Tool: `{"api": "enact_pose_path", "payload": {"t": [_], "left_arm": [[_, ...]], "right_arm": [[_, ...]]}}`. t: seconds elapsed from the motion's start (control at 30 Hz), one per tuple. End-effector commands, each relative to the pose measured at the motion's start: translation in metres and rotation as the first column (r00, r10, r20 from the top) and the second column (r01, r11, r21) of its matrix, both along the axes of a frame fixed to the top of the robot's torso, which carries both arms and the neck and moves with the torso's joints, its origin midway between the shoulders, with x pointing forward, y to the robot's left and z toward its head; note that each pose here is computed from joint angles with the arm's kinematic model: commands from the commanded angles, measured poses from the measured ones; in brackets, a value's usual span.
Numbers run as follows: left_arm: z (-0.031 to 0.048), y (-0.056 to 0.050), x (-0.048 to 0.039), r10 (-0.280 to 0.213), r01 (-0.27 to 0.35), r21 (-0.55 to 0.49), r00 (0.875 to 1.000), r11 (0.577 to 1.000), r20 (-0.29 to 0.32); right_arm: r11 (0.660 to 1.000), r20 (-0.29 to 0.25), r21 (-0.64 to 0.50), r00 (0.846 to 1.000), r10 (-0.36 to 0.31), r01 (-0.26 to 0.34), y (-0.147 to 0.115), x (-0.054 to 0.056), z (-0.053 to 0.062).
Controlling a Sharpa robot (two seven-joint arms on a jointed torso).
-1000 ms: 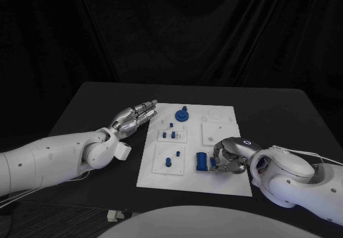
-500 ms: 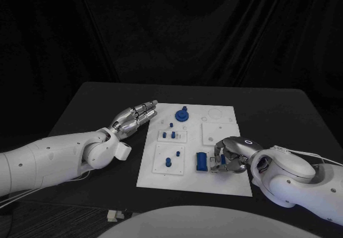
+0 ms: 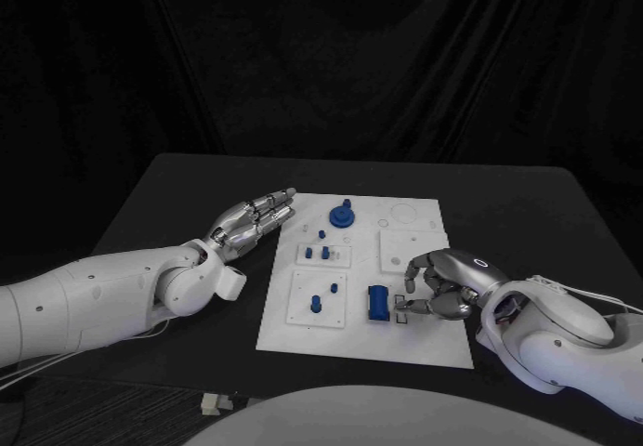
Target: Assemble the parts on the task board
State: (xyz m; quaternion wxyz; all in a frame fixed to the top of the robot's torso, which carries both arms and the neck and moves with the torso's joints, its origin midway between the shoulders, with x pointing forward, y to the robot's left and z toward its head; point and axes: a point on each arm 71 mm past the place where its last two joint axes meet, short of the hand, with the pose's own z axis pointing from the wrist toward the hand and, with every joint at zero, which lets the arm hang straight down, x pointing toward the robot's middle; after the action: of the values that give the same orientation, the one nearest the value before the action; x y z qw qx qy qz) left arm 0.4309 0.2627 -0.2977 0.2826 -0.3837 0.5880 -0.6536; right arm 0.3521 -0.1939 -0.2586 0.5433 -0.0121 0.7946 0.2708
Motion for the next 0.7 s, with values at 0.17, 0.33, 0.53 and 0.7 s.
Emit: {"api": "enact_pose_path", "payload": {"t": [0.17, 0.33, 0.53, 0.7], "left_arm": [[0.0017, -0.001, -0.0007, -0.003, 0.004, -0.026, 1.000, 1.000, 0.016], [0.0017, -0.001, -0.0008, -0.002, 0.002, -0.025, 1.000, 1.000, 0.016], [0.0017, 0.000, -0.0007, 0.002, -0.002, -0.022, 1.000, 1.000, 0.017], [0.0018, -0.001, -0.0007, 0.002, -0.002, -0.023, 1.000, 1.000, 0.019]], "right_arm": [[0.996, 0.002, 0.008, 0.996, -0.094, 0.094, -0.020, -0.006, 0.010], [0.974, -0.018, -0.162, 0.986, -0.165, 0.160, -0.049, -0.001, 0.015], [0.912, -0.032, -0.363, 0.976, -0.218, 0.192, -0.087, 0.002, 0.015], [0.882, -0.052, -0.435, 0.973, -0.225, 0.181, -0.096, 0.005, 0.012]]}}
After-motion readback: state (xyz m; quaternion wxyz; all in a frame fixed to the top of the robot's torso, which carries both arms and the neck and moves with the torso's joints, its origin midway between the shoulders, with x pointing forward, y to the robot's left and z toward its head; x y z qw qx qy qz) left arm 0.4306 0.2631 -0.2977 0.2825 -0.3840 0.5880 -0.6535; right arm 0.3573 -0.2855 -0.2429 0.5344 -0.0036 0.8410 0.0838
